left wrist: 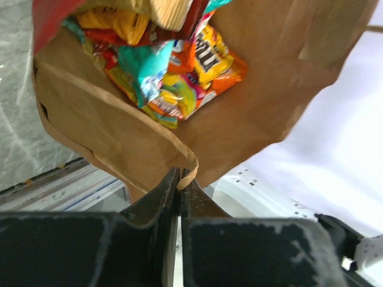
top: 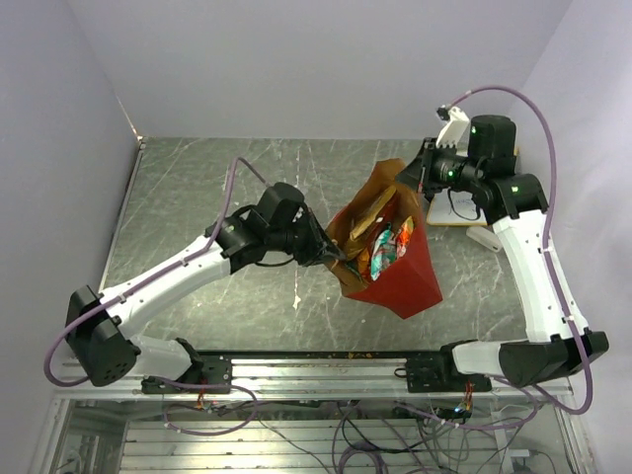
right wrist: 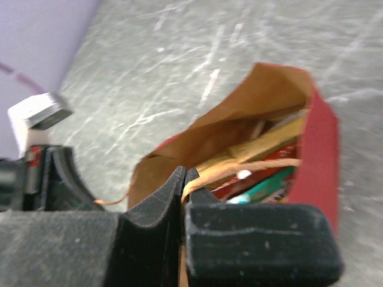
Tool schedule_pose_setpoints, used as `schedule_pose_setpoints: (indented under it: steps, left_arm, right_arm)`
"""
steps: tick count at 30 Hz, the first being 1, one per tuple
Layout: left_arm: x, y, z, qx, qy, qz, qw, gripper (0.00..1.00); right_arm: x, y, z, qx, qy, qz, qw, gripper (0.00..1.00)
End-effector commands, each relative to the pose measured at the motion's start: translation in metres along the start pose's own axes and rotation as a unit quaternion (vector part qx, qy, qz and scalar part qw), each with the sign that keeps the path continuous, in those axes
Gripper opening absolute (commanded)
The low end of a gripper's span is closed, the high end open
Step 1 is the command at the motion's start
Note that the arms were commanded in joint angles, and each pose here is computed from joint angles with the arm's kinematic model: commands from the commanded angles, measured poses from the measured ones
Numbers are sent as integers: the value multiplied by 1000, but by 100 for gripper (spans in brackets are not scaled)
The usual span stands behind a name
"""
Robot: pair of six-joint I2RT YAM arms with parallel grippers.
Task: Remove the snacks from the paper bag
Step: Adjust the paper bag at the center of the board.
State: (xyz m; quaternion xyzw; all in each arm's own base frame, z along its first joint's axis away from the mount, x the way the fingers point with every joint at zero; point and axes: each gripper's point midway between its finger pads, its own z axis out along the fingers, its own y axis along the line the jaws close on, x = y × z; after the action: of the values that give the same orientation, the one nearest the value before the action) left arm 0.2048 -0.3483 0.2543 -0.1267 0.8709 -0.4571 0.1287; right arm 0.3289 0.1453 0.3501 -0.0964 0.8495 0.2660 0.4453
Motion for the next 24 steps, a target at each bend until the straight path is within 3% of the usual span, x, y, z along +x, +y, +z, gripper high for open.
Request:
schedule_pose_setpoints:
  steps: [1, 8, 13, 18, 21, 24]
  left_arm:
    - [1, 0, -17, 19, -29, 34, 999, 17]
    - [-21, 25, -78, -48, -128, 138, 981, 61]
    - [-31, 1, -112, -29, -165, 221, 961, 80]
    - [-31, -35, -95, -1, -157, 301, 941, 76]
    - [-32, -54, -76, 6, -157, 328, 932, 63]
    - [-34, -55, -52, -9, -156, 337, 929, 61]
  right_arm:
    - [-4, 64, -18, -180, -39, -29, 982, 0]
    - [13, 60, -19, -175, -20, -26, 984, 0]
    - [13, 52, -21, -142, -12, -9, 990, 0]
    - [16, 46, -20, -124, -6, 2, 992, 0]
    - [19, 42, -19, -113, -7, 5, 994, 0]
    - [18, 36, -18, -94, -12, 8, 996, 0]
